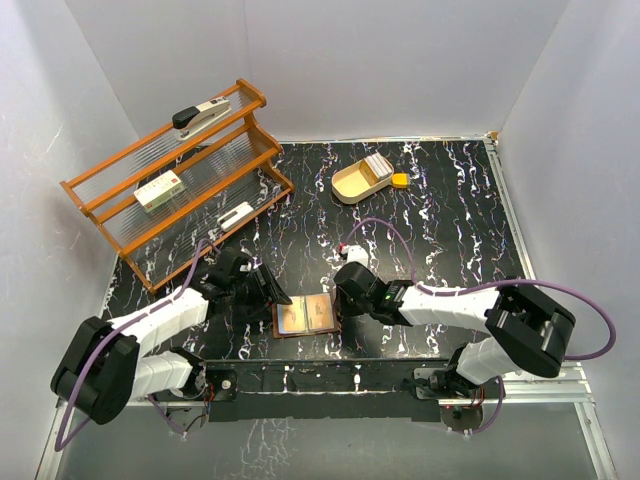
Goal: Put the credit cards into the card holder
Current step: Close the card holder at the center of the board.
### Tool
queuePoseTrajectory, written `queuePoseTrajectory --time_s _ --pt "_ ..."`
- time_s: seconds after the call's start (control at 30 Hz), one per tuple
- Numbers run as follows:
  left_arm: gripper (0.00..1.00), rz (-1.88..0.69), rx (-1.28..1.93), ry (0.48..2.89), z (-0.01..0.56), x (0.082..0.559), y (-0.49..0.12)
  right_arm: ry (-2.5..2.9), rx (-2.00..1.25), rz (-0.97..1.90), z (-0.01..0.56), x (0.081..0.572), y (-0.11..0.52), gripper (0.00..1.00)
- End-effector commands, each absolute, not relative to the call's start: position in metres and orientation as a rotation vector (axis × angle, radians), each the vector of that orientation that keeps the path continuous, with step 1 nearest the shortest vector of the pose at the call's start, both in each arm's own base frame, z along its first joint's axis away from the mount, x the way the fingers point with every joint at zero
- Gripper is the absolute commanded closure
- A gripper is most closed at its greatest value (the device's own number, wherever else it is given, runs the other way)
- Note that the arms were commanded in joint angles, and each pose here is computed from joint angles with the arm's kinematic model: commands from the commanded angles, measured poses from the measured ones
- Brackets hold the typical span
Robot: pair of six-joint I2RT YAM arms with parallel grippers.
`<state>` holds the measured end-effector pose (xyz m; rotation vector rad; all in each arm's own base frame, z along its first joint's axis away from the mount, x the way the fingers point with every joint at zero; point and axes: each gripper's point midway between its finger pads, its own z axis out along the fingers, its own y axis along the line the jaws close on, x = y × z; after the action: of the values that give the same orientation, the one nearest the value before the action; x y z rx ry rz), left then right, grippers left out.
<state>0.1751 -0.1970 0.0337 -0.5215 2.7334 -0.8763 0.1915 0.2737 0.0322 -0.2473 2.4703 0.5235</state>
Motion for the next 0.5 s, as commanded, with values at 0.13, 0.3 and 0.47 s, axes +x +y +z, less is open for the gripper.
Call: queuePoseTrajectory --time_s 0.13,0.3,0.47 --pt "0.38 -1.348 -0.481 2.502 0.108 0.183 -0.239 2.46 -0.227 0.62 0.034 0.19 0.291 0.94" --pt "0.38 -1.464 -0.465 2.434 0.123 0.179 -0.246 2.459 -0.251 0.679 0.035 0.19 0.305 0.95" --pt "0.41 -1.528 -0.433 2.421 0.124 0.174 -0.251 2.452 -0.258 0.711 0.036 0.191 0.316 0.94"
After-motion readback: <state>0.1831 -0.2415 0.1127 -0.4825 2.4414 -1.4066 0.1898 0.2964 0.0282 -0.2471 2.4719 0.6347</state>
